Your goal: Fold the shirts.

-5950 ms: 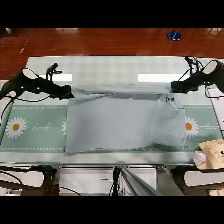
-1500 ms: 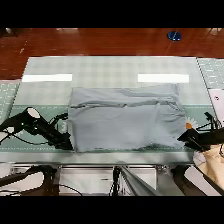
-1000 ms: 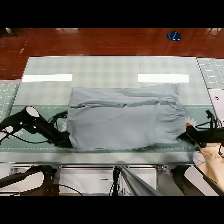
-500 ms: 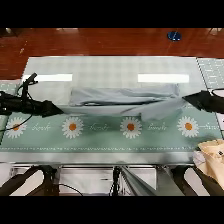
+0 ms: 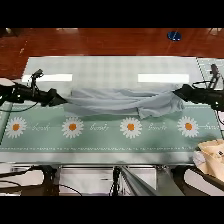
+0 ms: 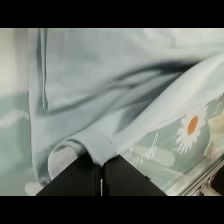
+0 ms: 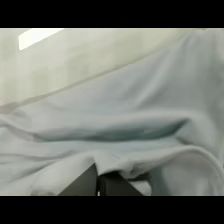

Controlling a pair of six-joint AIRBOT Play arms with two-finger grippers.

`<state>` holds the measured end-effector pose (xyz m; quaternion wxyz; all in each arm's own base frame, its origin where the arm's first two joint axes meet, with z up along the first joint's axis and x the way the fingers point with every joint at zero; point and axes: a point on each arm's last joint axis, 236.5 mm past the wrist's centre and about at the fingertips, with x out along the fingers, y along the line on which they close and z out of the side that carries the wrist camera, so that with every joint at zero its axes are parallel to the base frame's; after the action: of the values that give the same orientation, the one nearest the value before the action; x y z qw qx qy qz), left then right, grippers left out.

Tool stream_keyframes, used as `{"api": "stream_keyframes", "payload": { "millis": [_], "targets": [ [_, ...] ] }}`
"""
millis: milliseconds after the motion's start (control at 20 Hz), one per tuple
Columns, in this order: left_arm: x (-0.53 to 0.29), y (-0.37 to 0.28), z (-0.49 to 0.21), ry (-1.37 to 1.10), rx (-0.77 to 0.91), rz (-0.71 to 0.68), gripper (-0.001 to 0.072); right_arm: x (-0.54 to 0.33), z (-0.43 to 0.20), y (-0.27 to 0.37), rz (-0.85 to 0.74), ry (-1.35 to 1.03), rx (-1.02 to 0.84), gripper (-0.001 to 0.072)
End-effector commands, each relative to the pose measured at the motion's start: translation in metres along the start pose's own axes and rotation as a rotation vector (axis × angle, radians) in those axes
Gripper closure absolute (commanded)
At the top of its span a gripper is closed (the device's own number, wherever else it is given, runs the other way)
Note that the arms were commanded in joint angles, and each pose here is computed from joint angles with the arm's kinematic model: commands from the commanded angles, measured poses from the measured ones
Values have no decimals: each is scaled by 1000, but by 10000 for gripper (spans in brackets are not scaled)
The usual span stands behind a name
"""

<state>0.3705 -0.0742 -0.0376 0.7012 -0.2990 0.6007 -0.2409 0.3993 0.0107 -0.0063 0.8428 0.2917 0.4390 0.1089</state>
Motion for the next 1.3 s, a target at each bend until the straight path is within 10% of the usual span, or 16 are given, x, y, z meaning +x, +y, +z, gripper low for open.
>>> {"api": "stream_keyframes", "payload": {
  "millis": [0,300,1250],
  "targets": [
    [6,-8,41,-10,17,-68,684,31,18,-4,-28,-20,-71,687],
    [12,-26,82,-11,75,-76,684,28,87,-6,-85,-192,-106,687],
    [52,11,82,67,-1,-15,683,81,41,-37,-121,-25,-81,687]
  ]
}}
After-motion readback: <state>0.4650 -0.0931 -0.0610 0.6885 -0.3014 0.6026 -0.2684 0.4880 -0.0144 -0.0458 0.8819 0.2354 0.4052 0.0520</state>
